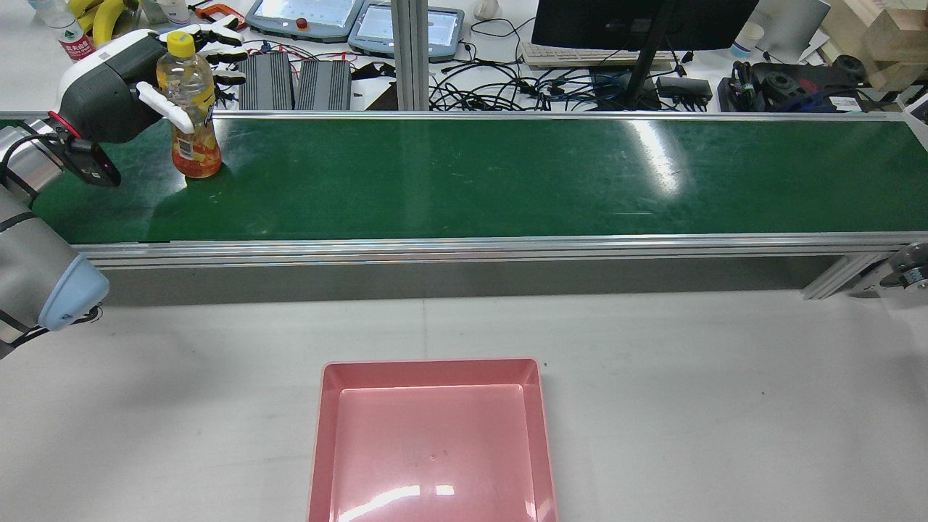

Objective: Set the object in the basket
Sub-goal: 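Close the left hand around the orange bottle on the belt, then lift the bottle with the left hand and carry it over the pink tray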

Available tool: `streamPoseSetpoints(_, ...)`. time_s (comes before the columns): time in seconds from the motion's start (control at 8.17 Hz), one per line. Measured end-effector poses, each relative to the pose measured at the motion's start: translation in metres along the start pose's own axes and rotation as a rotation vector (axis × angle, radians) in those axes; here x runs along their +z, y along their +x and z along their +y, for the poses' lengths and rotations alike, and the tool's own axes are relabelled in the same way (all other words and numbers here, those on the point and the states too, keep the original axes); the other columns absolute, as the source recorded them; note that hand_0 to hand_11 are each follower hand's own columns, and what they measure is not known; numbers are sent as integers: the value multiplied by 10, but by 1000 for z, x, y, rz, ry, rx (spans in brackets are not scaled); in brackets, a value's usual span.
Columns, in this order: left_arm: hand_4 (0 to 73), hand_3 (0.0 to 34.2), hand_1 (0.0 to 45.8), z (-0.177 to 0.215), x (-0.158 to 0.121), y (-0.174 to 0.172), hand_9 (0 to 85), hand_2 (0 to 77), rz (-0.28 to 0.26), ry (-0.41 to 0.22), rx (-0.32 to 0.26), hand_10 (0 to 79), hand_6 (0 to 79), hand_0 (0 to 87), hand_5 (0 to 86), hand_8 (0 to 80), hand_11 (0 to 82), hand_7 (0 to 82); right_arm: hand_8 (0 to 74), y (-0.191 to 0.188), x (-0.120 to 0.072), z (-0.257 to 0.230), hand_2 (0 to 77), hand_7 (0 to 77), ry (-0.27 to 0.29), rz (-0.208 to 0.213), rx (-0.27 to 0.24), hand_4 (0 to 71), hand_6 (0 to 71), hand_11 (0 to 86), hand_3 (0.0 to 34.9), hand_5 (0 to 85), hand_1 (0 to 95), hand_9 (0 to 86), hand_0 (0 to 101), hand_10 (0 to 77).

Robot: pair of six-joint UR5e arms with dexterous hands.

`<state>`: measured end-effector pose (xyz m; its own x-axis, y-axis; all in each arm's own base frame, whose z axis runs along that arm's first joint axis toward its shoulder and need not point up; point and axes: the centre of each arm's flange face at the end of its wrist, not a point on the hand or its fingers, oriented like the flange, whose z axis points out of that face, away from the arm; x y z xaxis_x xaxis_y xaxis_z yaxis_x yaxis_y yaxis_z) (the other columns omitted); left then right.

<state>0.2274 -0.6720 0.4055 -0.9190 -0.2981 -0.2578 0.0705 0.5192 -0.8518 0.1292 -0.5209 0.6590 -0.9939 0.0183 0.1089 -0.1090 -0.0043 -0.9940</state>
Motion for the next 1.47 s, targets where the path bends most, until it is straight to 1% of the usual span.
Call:
streamPoseSetpoints(0.12, 344, 58, 273, 3, 5, -1, 344, 0, 1, -12, -6, 273, 196, 769, 447, 273, 376, 245, 0, 0, 0, 0, 5, 5, 0, 0, 0, 0, 0, 0, 3, 0, 0, 0, 3, 0)
streamPoseSetpoints(0.24, 436, 28, 278, 9, 12, -3, 524, 273, -2, -18, -13, 502, 355, 807, 464, 507, 540, 469, 0, 0, 0, 0, 5, 5, 1, 1, 0, 0, 0, 0, 3, 0, 0, 0, 3, 0)
streamPoseSetpoints(0.37, 496, 16, 185, 16, 17, -1, 540, 371, -1, -20, -17, 594, 513, 807, 469, 595, 556, 540, 0, 0, 0, 0, 5, 5, 1, 0, 0, 0, 0, 0, 3, 0, 0, 0, 1, 0)
streamPoseSetpoints(0.49, 518, 11, 158, 27, 20, 8, 540, 415, 10, -31, -17, 600, 540, 806, 469, 611, 562, 540, 0, 0, 0, 0, 5, 5, 1, 0, 0, 0, 0, 0, 3, 0, 0, 0, 1, 0)
streamPoseSetpoints(0.61, 518, 11, 158, 47, 19, 23, 540, 415, 29, -55, -15, 600, 540, 806, 469, 611, 562, 540, 0, 0, 0, 0, 5, 5, 0, 0, 0, 0, 0, 0, 3, 0, 0, 0, 2, 0)
streamPoseSetpoints(0.73, 518, 3, 147, 65, 18, 31, 540, 436, 39, -76, -15, 600, 551, 807, 469, 611, 573, 545, 0, 0, 0, 0, 5, 5, 0, 0, 0, 0, 0, 0, 3, 0, 0, 0, 2, 0)
streamPoseSetpoints(0.86, 518, 3, 147, 78, 18, 33, 540, 436, 41, -90, -18, 600, 551, 807, 469, 611, 573, 545, 0, 0, 0, 0, 5, 5, 0, 0, 0, 0, 0, 0, 3, 0, 0, 0, 3, 0)
streamPoseSetpoints(0.98, 518, 2, 147, 88, 20, 27, 540, 436, 34, -105, -25, 600, 551, 806, 469, 611, 573, 545, 0, 0, 0, 0, 5, 5, 0, 1, 0, 0, 0, 0, 3, 0, 0, 0, 2, 0)
streamPoseSetpoints(1.1, 518, 3, 147, 109, 30, 2, 540, 436, 5, -137, -48, 600, 551, 807, 469, 611, 573, 545, 0, 0, 0, 0, 5, 5, 0, 1, 0, 0, 0, 0, 3, 0, 0, 0, 1, 0)
streamPoseSetpoints(1.47, 518, 3, 142, 211, 75, -92, 540, 447, -102, -251, -132, 600, 556, 807, 469, 611, 578, 545, 0, 0, 0, 0, 5, 5, 0, 0, 0, 0, 0, 0, 3, 0, 0, 0, 3, 0)
